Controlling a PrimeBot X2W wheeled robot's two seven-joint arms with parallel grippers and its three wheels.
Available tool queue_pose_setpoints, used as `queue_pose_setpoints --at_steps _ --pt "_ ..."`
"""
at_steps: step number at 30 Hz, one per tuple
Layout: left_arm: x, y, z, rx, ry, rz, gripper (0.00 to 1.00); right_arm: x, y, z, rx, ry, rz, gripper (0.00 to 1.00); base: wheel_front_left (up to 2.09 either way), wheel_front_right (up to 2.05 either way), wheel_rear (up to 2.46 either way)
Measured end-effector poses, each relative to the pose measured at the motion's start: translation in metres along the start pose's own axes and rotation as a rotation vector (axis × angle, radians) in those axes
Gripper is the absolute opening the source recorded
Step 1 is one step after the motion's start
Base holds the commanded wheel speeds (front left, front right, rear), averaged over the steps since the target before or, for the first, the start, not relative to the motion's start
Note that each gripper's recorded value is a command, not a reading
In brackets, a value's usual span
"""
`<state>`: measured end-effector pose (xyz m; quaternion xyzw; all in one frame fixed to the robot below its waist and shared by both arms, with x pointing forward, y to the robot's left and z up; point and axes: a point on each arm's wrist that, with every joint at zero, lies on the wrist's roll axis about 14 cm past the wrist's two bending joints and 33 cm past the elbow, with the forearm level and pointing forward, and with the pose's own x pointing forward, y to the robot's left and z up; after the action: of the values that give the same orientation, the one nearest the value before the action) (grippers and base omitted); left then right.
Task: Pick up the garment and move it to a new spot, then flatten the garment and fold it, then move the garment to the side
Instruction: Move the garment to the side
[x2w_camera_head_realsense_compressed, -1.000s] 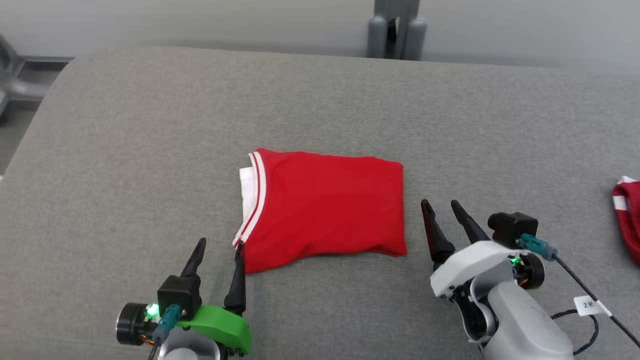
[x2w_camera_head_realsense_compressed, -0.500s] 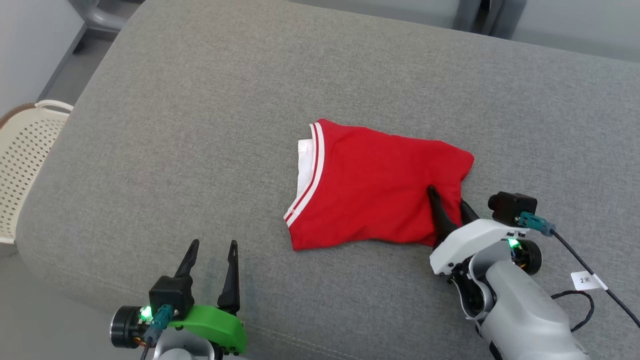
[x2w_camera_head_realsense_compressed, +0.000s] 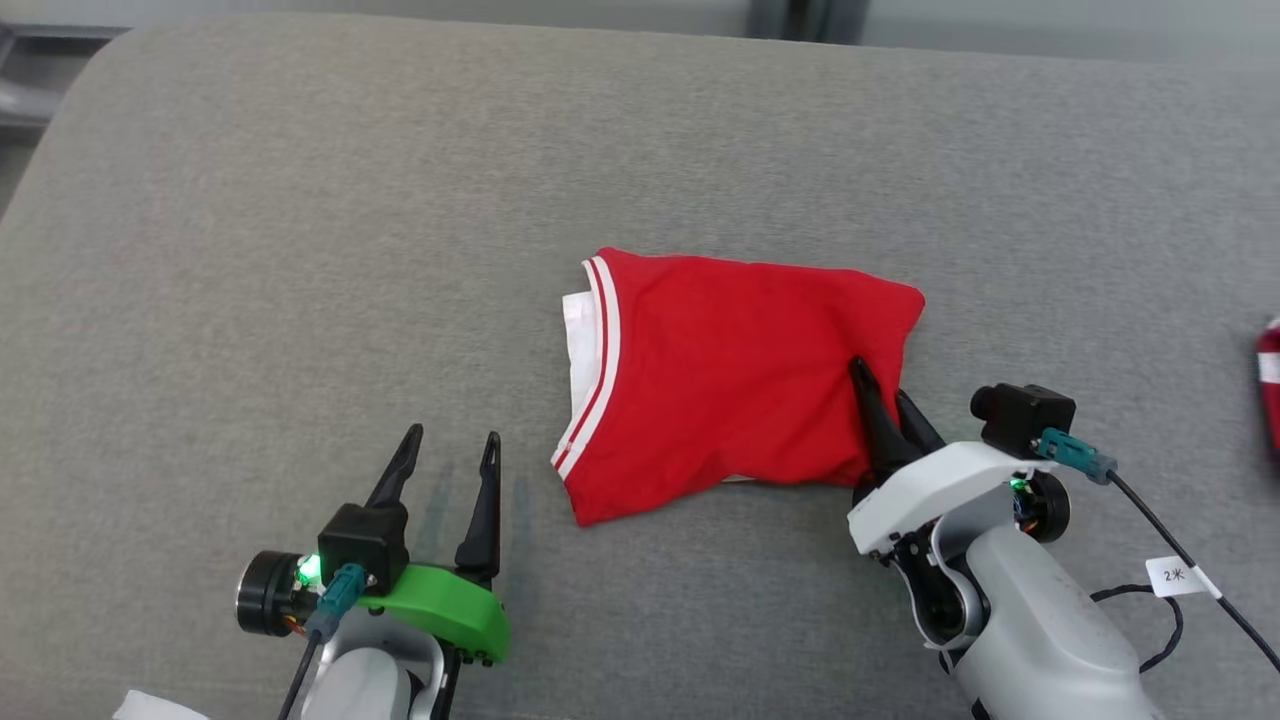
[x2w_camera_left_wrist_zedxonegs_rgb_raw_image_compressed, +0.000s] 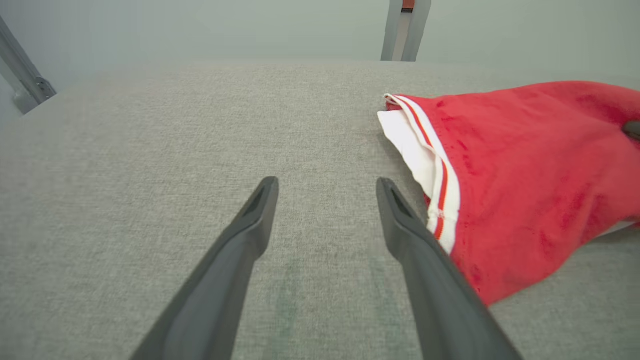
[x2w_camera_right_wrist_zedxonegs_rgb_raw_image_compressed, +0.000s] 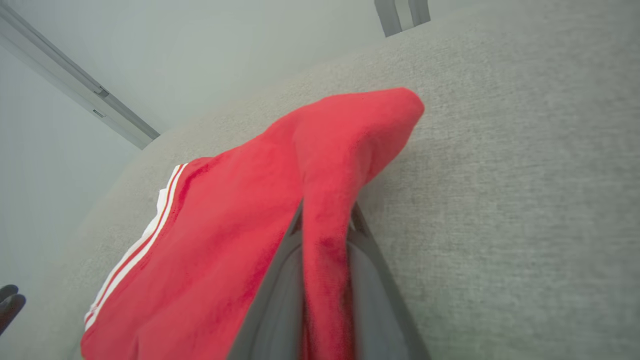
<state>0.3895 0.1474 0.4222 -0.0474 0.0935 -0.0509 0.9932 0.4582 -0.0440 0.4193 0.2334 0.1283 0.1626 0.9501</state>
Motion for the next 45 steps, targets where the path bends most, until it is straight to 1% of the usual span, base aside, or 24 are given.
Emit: queue_pose_setpoints --at_steps 4,8,14,17,20,22,25,28,33,37,40,41,42,43,45 --pt "0.021 -0.040 0.004 0.002 -0.012 -0.124 1.00 -0.026 -0.030 0.019 -0.009 -0.059 -0.089 0.00 0.00 0.00 0.00" --pt "0.035 -0.083 0.003 -0.006 -0.009 -0.252 1.00 -0.060 -0.063 0.035 -0.005 -0.114 -0.197 0.00 0.00 0.00 0.00" --pt "0.043 -0.150 -0.008 -0.016 0.024 -0.451 1.00 -0.115 -0.107 0.051 -0.006 -0.184 -0.362 0.00 0.00 0.00 0.00" --pt "0.046 -0.182 -0.005 -0.015 0.017 -0.542 1.00 -0.138 -0.121 0.057 -0.017 -0.208 -0.425 0.00 0.00 0.00 0.00" --pt "0.043 -0.208 -0.011 -0.011 0.032 -0.620 1.00 -0.155 -0.130 0.060 -0.066 -0.206 -0.468 0.00 0.00 0.00 0.00" --pt "0.042 -0.220 -0.014 -0.016 0.042 -0.652 1.00 -0.165 -0.141 0.070 -0.114 -0.216 -0.505 0.00 0.00 0.00 0.00" --pt "0.041 -0.230 -0.022 -0.017 0.065 -0.680 1.00 -0.181 -0.164 0.099 -0.212 -0.240 -0.562 0.00 0.00 0.00 0.00" --pt "0.042 -0.229 -0.029 -0.015 0.081 -0.682 1.00 -0.194 -0.189 0.127 -0.328 -0.228 -0.614 0.00 0.00 0.00 0.00" --pt "0.047 -0.211 -0.032 -0.009 0.086 -0.634 1.00 -0.200 -0.222 0.182 -0.513 -0.207 -0.675 0.00 0.00 0.00 0.00" --pt "0.051 -0.194 -0.037 0.000 0.094 -0.592 1.00 -0.195 -0.242 0.201 -0.613 -0.143 -0.715 0.00 0.00 0.00 0.00" --pt "0.055 -0.184 -0.038 -0.001 0.094 -0.563 1.00 -0.202 -0.264 0.218 -0.651 -0.117 -0.789 0.00 0.00 0.00 0.00" --pt "0.057 -0.180 -0.038 -0.001 0.094 -0.552 1.00 -0.205 -0.272 0.223 -0.678 -0.102 -0.815 1.00 0.00 0.00 0.00" --pt "0.058 -0.176 -0.039 -0.003 0.096 -0.541 1.00 -0.209 -0.279 0.227 -0.704 -0.088 -0.843 1.00 0.00 0.00 0.00" --pt "0.059 -0.171 -0.040 -0.005 0.098 -0.530 1.00 -0.213 -0.286 0.231 -0.703 -0.091 -0.875 1.00 0.00 0.00 0.00" --pt "0.061 -0.163 -0.041 -0.008 0.100 -0.504 1.00 -0.214 -0.292 0.232 -0.671 -0.119 -0.911 1.00 0.00 0.00 0.00"
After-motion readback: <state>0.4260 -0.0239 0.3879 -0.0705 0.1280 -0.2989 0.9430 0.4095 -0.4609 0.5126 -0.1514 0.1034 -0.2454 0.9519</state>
